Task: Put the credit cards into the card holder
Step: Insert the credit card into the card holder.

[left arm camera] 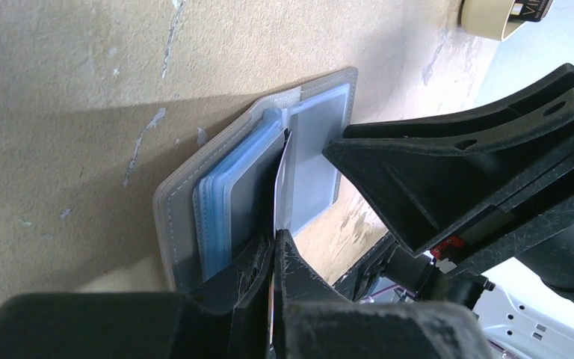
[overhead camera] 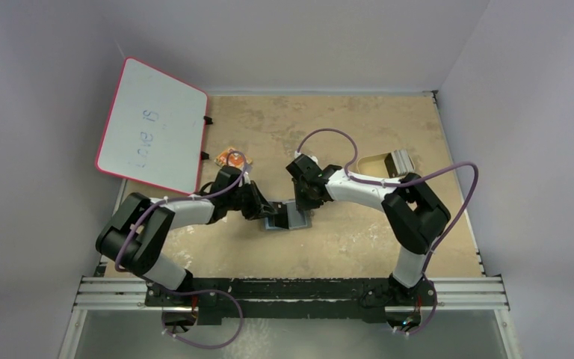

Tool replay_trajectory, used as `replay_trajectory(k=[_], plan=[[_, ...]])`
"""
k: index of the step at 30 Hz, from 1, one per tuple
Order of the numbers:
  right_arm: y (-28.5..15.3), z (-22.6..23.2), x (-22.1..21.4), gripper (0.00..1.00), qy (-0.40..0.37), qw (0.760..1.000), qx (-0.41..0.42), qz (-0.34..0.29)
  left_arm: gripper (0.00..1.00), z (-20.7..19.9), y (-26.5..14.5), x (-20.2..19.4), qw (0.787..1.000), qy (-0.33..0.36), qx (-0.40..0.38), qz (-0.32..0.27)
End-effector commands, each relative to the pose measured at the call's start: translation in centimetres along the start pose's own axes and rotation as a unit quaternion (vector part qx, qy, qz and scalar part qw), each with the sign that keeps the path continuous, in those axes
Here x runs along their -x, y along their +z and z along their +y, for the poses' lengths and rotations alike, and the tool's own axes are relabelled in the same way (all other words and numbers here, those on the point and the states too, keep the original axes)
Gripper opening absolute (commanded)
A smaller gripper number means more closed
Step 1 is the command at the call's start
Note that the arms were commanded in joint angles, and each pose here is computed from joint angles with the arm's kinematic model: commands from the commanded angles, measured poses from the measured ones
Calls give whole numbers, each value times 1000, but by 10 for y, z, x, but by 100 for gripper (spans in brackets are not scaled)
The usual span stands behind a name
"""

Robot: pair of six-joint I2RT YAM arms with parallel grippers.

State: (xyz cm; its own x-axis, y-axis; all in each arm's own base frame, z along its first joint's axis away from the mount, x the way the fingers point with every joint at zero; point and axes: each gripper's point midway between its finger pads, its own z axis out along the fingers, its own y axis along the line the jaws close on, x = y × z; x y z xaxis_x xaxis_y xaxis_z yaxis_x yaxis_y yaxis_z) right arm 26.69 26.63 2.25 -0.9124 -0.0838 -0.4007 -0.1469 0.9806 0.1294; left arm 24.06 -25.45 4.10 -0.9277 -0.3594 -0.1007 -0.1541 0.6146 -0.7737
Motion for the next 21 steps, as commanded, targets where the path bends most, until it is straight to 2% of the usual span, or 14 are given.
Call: replay_trajectory(k=[1,21], plan=[[3,0,5,28,-1,1000,-3,-5,0,-9,2,8,1000,26,0,-6],[5,-3,-1,29,0,1000,-4,-3,0,3,11,12,1000,15,25,-10]])
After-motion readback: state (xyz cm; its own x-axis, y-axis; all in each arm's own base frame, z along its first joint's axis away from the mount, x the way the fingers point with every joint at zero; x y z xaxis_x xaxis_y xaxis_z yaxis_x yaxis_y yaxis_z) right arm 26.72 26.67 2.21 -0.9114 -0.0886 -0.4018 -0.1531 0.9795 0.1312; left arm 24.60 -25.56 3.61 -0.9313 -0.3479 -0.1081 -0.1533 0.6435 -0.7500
